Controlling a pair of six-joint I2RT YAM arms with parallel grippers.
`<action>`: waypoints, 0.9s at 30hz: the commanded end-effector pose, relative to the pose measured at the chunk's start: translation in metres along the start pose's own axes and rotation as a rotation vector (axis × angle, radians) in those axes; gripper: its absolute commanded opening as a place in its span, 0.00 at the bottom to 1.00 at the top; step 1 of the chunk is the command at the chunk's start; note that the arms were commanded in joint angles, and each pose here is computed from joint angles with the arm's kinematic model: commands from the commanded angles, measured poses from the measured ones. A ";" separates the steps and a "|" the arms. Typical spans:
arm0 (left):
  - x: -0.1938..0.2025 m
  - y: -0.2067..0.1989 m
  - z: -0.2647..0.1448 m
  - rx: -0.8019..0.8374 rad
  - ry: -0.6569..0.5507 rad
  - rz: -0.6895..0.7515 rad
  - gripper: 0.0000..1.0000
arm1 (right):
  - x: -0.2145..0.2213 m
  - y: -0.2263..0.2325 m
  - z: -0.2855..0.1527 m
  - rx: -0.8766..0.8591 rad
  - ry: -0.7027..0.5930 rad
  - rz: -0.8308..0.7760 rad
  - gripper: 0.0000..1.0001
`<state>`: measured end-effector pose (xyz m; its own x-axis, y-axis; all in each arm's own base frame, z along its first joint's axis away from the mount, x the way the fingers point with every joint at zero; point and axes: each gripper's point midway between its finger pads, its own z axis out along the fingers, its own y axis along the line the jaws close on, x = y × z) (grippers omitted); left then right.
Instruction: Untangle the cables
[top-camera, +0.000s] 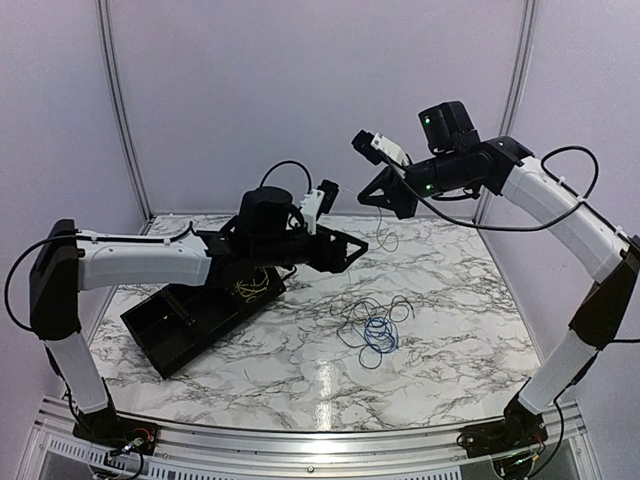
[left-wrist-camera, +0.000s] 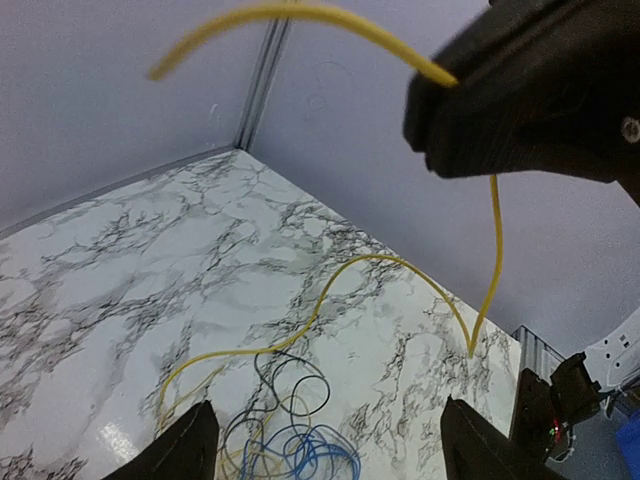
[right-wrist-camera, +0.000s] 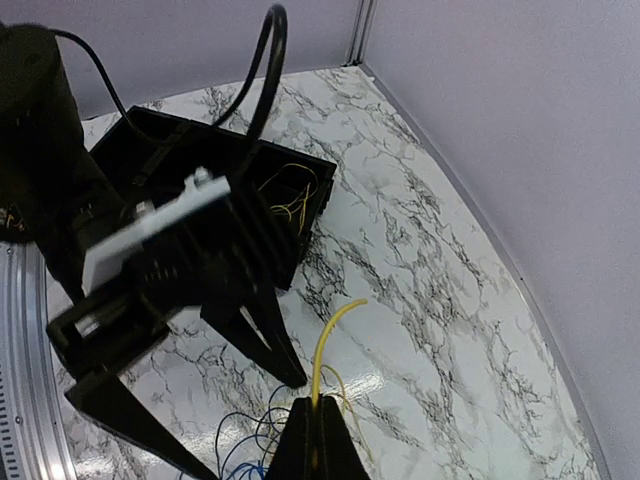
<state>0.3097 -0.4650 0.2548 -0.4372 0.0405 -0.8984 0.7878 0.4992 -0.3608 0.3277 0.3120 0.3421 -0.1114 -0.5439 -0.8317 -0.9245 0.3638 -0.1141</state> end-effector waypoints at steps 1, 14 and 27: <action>0.010 -0.020 0.037 0.097 -0.031 0.036 0.79 | -0.045 -0.008 -0.034 0.053 -0.129 0.028 0.00; 0.111 0.034 0.096 0.029 0.041 -0.233 0.57 | -0.164 -0.012 -0.150 0.203 -0.479 -0.027 0.00; 0.064 0.032 0.042 -0.020 -0.033 -0.226 0.64 | -0.148 -0.025 -0.133 0.278 -0.505 -0.066 0.00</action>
<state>0.3162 -0.5002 0.1078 -0.6453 0.0112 -0.7638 0.6549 0.5229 -0.5456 0.3045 0.2812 0.5451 0.1766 -0.1828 -0.9672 -0.8078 0.5345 -0.2486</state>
